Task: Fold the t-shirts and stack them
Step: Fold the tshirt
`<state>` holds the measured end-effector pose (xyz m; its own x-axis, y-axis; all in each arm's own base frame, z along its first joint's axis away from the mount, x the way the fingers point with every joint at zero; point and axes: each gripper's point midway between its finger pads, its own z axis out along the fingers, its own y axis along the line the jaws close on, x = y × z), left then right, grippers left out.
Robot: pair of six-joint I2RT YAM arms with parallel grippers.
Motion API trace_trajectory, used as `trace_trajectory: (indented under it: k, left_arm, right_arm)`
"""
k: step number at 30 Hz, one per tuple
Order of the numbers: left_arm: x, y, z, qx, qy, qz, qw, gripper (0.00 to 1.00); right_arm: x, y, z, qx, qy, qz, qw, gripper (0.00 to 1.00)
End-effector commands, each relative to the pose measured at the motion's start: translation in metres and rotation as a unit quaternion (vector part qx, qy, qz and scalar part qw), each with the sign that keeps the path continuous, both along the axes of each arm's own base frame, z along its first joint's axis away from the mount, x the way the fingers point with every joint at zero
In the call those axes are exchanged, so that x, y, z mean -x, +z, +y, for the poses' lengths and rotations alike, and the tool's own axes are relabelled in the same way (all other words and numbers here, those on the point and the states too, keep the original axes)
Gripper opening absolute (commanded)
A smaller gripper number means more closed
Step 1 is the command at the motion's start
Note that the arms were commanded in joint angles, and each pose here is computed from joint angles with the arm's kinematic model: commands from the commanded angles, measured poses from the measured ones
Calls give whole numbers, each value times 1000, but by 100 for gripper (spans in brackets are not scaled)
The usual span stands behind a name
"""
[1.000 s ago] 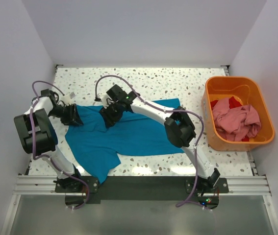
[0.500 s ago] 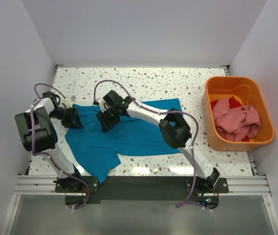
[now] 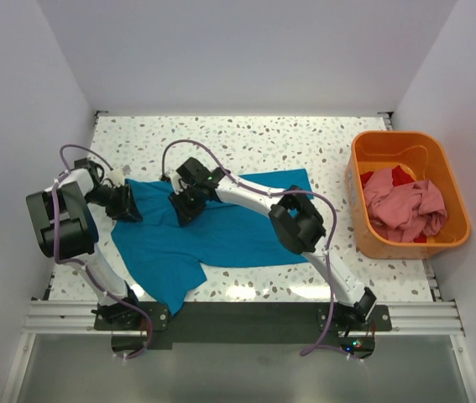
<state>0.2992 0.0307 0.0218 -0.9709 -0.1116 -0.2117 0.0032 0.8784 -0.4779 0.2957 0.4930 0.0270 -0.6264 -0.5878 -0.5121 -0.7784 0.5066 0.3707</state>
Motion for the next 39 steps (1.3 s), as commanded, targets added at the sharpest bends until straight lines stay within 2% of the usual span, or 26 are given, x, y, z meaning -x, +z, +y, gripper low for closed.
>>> trace_trajectory:
  k: [1, 4, 8, 11, 22, 29, 32, 33, 34, 37, 39]
  left_arm:
    - [-4, -3, -1, 4, -4, -10, 1000, 33]
    - [-4, -3, -1, 4, -3, -9, 1000, 26]
    - [-7, 2, -2, 7, -4, -14, 1000, 10]
    - [-7, 7, -1, 5, -7, -17, 1000, 0]
    - [17, 35, -10, 11, -27, -10, 1000, 0]
    - [22, 40, -11, 10, -32, -10, 999, 0]
    - [22, 37, -12, 16, -28, -4, 999, 0]
    - [22, 37, -13, 20, -29, -4, 999, 0]
    - [20, 35, -13, 20, -27, -5, 999, 0]
    - [19, 34, -13, 22, -28, -3, 999, 0]
    - [21, 32, -13, 23, -28, 0, 999, 0]
  right_arm:
    - [-5, 2, 8, -6, -5, -13, 1000, 30]
    - [-5, 3, 9, -7, -3, -16, 1000, 18]
    - [-7, 11, 10, -15, -1, -21, 1000, 0]
    - [-6, 20, 12, -26, 4, -22, 999, 0]
    - [-3, 54, 11, -55, 2, -31, 998, 0]
    - [-4, 70, 10, -76, -6, -38, 996, 0]
    - [0, 68, 14, -79, -4, -20, 997, 1]
    - [1, 65, 14, -75, -10, -10, 997, 9]
    - [0, 59, 13, -70, -17, -10, 997, 30]
    - [-3, 50, 13, -60, -34, -5, 998, 48]
    - [-6, 47, 14, -58, -41, -7, 997, 50]
